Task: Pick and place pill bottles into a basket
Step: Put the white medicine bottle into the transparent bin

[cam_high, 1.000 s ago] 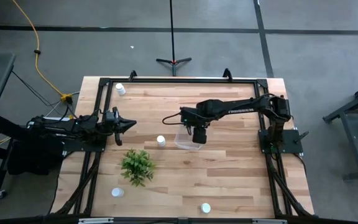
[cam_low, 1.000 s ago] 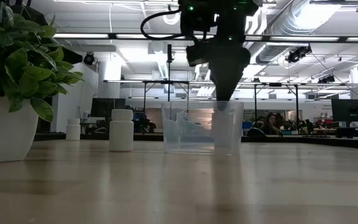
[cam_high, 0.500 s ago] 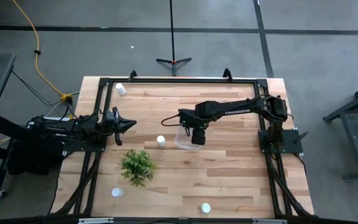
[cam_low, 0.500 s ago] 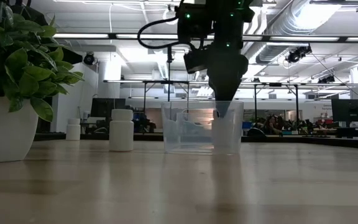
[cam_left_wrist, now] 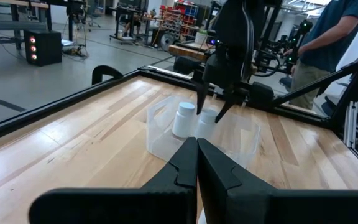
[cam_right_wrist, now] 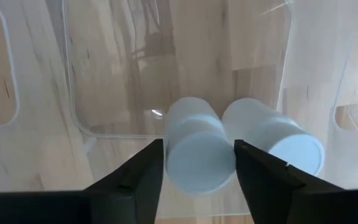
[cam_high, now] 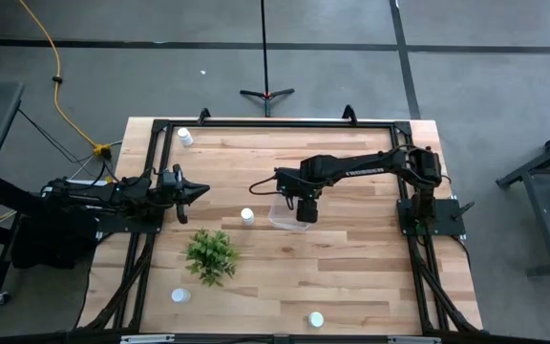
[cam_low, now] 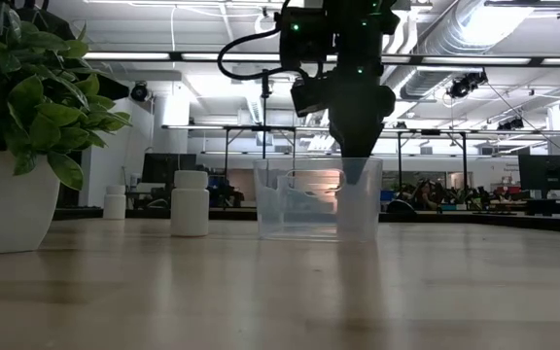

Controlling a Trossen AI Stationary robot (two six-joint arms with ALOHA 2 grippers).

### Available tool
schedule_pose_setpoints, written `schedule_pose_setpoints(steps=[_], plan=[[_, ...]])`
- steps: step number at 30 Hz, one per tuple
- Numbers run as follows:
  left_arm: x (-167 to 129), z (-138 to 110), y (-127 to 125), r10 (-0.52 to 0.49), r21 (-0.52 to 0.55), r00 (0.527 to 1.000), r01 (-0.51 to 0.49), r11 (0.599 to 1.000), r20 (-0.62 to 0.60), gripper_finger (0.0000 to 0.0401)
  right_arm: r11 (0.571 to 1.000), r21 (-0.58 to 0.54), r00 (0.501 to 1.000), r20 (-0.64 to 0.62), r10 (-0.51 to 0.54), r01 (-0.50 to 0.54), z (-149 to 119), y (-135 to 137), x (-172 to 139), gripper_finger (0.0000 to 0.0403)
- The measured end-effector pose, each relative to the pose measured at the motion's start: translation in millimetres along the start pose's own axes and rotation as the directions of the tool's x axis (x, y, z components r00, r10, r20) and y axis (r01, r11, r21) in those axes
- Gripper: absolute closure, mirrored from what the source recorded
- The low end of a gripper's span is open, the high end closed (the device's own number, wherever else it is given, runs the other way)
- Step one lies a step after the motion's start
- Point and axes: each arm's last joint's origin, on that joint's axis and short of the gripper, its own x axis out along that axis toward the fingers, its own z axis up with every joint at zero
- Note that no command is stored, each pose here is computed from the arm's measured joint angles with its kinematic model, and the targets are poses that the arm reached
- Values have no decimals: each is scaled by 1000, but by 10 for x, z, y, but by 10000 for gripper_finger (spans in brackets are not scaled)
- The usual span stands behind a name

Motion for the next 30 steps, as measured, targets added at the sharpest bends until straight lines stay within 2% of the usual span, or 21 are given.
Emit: schedule_pose_setpoints(steps=[9, 15, 23, 25, 30], plan=[[0, 0, 0, 0, 0, 1000, 0, 1000, 0, 355, 1000, 9, 1000, 0, 0, 0, 0, 0, -2, 161], [0, -1, 0, 0, 0, 1000, 0, 1000, 0, 355, 1000, 14, 1000, 5, -11, 11, 39, -10, -127, 160], [0, 0, 0, 0, 0, 1000, 0, 1000, 0, 355, 1000, 21, 994, 109, -4, 2, 197, -10, -404, 160], [0, 0, 0, 0, 0, 1000, 0, 1000, 0, 355, 999, 2, 991, 129, 34, -35, 225, 23, -467, 162], [0, 0, 0, 0, 0, 1000, 0, 1000, 0, 355, 987, -127, 981, 155, 118, -99, 255, 192, -592, 166]])
